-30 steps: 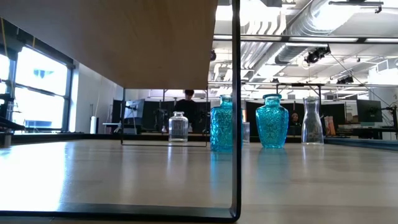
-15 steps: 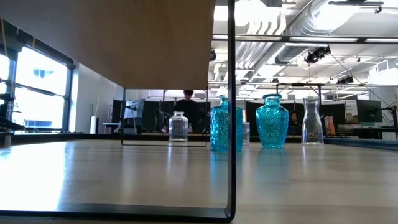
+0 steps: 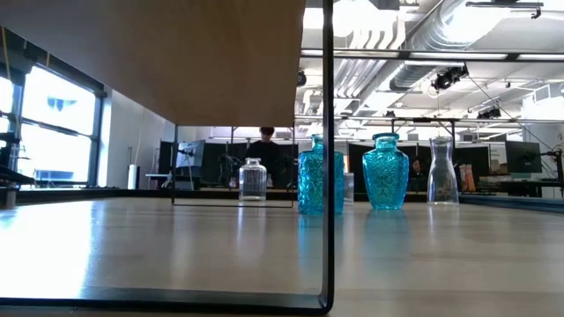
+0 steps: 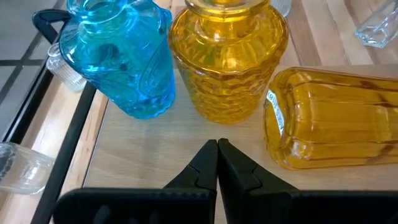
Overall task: Sort vases onto shelf
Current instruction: Put the right yellow vase on the shelf to align with the other yellow vase
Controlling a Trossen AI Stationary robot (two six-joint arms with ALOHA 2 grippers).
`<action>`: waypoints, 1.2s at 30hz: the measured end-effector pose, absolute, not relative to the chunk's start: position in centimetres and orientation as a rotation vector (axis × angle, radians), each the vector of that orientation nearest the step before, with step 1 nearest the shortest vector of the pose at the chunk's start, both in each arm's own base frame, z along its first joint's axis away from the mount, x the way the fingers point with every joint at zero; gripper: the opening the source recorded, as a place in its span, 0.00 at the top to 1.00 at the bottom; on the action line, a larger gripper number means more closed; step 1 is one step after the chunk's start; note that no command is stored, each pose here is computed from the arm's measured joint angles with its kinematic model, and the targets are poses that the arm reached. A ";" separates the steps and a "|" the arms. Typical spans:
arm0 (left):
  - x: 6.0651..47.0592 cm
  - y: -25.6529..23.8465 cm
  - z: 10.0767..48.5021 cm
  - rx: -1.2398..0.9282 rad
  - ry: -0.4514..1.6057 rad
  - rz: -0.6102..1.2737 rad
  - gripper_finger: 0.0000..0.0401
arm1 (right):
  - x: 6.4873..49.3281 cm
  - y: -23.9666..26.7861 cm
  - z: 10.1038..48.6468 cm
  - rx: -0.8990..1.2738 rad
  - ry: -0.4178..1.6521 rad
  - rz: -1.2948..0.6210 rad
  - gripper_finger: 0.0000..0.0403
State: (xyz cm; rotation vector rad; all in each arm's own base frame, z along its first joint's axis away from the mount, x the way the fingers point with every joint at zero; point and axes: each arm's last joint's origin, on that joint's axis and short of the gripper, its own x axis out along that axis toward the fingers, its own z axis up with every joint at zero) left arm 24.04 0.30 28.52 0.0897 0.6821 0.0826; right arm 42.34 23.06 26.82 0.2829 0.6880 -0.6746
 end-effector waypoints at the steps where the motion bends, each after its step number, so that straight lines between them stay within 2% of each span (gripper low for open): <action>1: 24.0 0.3 28.5 0.090 0.682 0.083 1.00 | 42.2 22.9 26.8 0.273 0.697 -0.681 0.77; 31: 26.2 0.2 26.8 0.099 0.705 0.055 1.00 | 43.0 21.3 27.1 0.263 0.646 -0.743 0.77; 36: 26.2 0.0 26.8 0.045 0.703 -0.025 1.00 | 43.1 21.0 27.1 0.255 0.631 -0.755 0.77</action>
